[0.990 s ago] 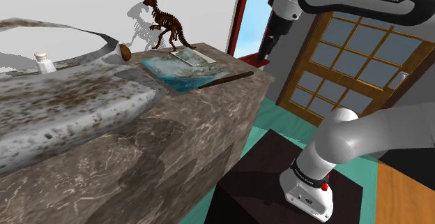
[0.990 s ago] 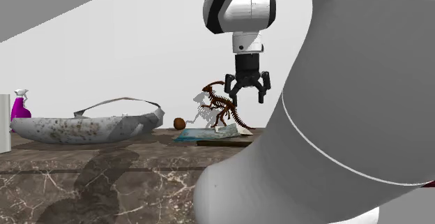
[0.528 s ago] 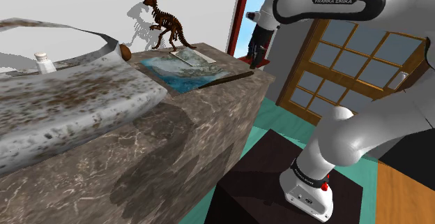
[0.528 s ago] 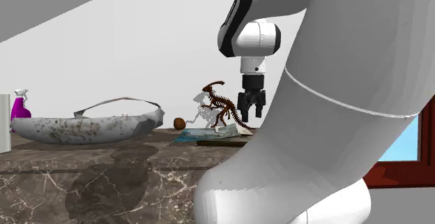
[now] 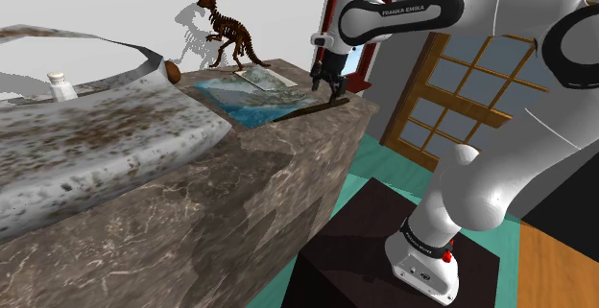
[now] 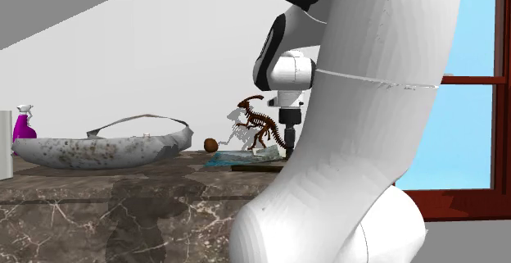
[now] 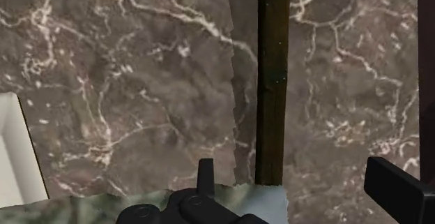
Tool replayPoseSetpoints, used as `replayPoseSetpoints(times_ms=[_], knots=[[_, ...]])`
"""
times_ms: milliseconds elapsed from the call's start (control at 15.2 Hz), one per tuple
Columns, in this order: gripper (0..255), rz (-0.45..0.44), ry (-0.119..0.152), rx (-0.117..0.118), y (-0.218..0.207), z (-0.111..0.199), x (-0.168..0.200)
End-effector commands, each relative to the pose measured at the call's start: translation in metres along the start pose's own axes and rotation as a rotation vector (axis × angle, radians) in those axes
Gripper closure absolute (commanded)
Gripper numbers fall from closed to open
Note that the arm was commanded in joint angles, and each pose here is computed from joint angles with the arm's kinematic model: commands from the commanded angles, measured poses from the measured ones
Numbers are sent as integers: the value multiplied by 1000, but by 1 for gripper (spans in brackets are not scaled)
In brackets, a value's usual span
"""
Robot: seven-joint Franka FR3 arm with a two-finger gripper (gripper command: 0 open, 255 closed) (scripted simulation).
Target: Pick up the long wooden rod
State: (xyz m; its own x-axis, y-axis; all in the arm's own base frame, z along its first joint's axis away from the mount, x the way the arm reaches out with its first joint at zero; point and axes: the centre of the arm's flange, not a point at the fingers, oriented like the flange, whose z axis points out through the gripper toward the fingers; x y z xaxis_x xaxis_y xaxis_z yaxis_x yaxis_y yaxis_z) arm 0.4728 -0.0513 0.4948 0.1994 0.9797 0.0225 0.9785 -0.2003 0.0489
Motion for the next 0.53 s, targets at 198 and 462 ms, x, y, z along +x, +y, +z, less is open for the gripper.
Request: replayPoseSetpoints(times_ms=[198,462], knots=[[0,-27,-1,2,3,26,1],[0,-27,-1,2,2,40,0]])
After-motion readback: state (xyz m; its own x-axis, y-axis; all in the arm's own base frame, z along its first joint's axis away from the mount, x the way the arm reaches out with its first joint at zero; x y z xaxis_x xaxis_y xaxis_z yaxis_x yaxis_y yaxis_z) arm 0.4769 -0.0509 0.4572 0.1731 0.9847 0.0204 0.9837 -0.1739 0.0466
